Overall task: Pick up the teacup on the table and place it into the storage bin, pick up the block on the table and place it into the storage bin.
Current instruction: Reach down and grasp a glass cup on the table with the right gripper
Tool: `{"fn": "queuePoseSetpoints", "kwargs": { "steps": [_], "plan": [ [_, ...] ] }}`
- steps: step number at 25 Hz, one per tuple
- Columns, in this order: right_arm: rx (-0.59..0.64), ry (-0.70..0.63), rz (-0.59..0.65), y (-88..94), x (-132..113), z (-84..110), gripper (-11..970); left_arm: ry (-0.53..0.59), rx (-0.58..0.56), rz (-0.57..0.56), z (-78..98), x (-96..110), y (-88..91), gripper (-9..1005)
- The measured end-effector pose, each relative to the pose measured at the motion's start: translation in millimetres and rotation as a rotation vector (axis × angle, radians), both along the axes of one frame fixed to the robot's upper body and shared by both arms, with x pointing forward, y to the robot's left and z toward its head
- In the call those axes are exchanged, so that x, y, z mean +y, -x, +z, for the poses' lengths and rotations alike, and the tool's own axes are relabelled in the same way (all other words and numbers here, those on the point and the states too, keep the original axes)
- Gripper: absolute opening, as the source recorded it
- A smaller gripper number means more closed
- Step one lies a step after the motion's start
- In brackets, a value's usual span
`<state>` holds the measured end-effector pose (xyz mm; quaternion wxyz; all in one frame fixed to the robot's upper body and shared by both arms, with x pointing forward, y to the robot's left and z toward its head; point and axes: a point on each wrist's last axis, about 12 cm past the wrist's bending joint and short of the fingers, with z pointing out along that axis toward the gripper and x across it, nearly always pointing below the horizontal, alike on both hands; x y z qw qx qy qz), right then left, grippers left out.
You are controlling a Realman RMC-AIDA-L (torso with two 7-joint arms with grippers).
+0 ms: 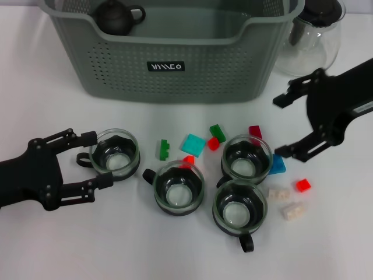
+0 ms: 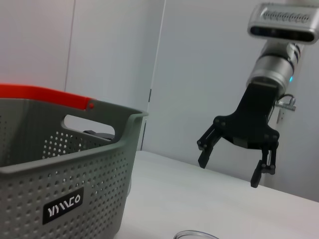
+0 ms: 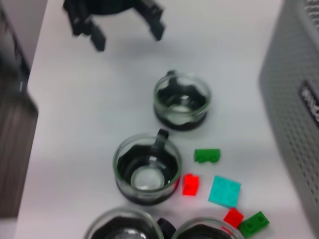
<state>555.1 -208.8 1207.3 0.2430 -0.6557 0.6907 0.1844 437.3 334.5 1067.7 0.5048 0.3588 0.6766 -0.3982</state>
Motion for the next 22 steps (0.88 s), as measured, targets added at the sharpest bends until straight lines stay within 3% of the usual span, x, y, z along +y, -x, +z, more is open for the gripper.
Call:
{"fn": "queuePoseSetpoints", "kwargs": {
  "steps": [8,11,22],
  "plan": [
    [-0.015,0.264,0.096,2.5,46,-11.8,944,0.020,0.011,-0.004,-2.2,-4,-0.2,865],
    [-0.010,0.291,0.129,6.8,53,-19.2,841,0.022,0.011,-0.004,-2.7,-5,-0.6,864],
    [0.005,0.319,0.142,2.9,64,-55.3,614,0.020,0.025,0.006,-6.6,-8,-1.9,863]
  ]
}}
